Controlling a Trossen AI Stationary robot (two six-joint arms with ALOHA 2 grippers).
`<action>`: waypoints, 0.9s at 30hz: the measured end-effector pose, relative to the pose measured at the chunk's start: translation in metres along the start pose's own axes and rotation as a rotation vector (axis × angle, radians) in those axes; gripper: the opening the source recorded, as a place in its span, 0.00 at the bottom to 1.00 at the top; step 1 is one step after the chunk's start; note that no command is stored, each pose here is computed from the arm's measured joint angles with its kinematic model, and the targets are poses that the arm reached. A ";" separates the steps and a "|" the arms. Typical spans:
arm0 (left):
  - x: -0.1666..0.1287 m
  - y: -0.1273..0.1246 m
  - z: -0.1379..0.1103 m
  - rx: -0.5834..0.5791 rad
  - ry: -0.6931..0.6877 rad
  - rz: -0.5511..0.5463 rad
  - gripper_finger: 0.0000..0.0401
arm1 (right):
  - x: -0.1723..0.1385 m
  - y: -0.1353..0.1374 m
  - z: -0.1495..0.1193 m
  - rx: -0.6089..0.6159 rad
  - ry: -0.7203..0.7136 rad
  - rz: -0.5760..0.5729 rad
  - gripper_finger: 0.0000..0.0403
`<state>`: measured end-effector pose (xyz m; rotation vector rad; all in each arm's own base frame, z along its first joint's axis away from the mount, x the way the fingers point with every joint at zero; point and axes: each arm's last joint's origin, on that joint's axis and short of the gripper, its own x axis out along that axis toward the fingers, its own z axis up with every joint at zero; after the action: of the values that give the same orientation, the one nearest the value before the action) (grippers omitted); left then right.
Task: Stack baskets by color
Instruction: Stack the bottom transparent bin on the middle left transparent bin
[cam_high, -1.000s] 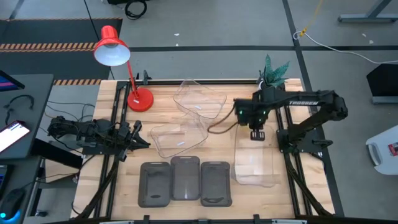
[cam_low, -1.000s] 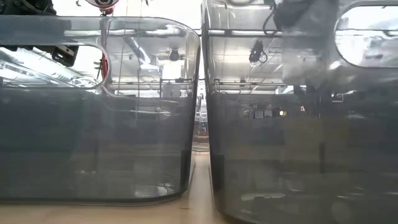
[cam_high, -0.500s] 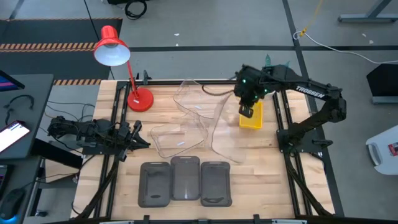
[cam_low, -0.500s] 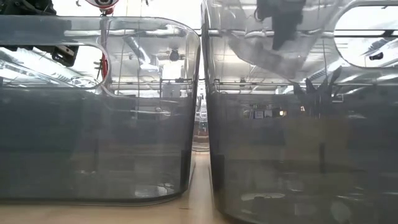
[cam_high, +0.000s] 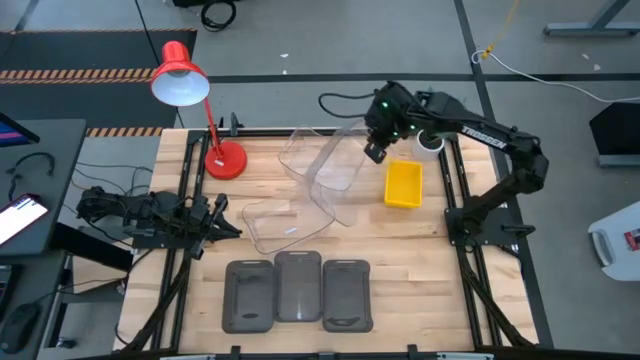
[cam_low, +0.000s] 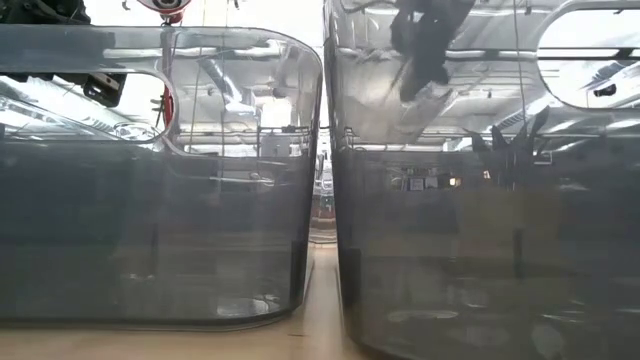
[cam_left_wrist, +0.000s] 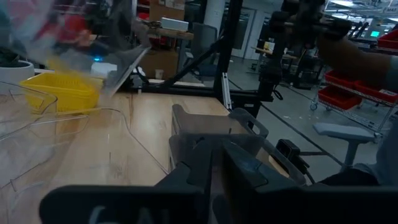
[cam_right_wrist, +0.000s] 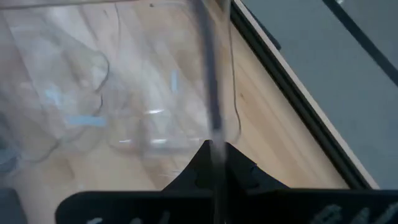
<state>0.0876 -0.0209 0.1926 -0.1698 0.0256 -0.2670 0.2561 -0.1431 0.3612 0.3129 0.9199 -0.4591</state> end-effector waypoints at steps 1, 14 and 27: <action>0.000 0.000 0.000 0.000 0.001 0.000 0.10 | 0.005 0.000 0.003 0.001 -0.010 0.008 0.01; 0.000 0.000 0.000 0.000 0.000 0.000 0.08 | 0.059 0.039 0.028 0.019 0.005 0.037 0.01; 0.000 0.000 0.000 0.000 0.001 0.000 0.08 | 0.057 0.092 0.047 0.168 -0.050 -0.011 0.01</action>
<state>0.0876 -0.0209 0.1926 -0.1700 0.0263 -0.2667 0.3653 -0.0990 0.3474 0.4474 0.8367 -0.5538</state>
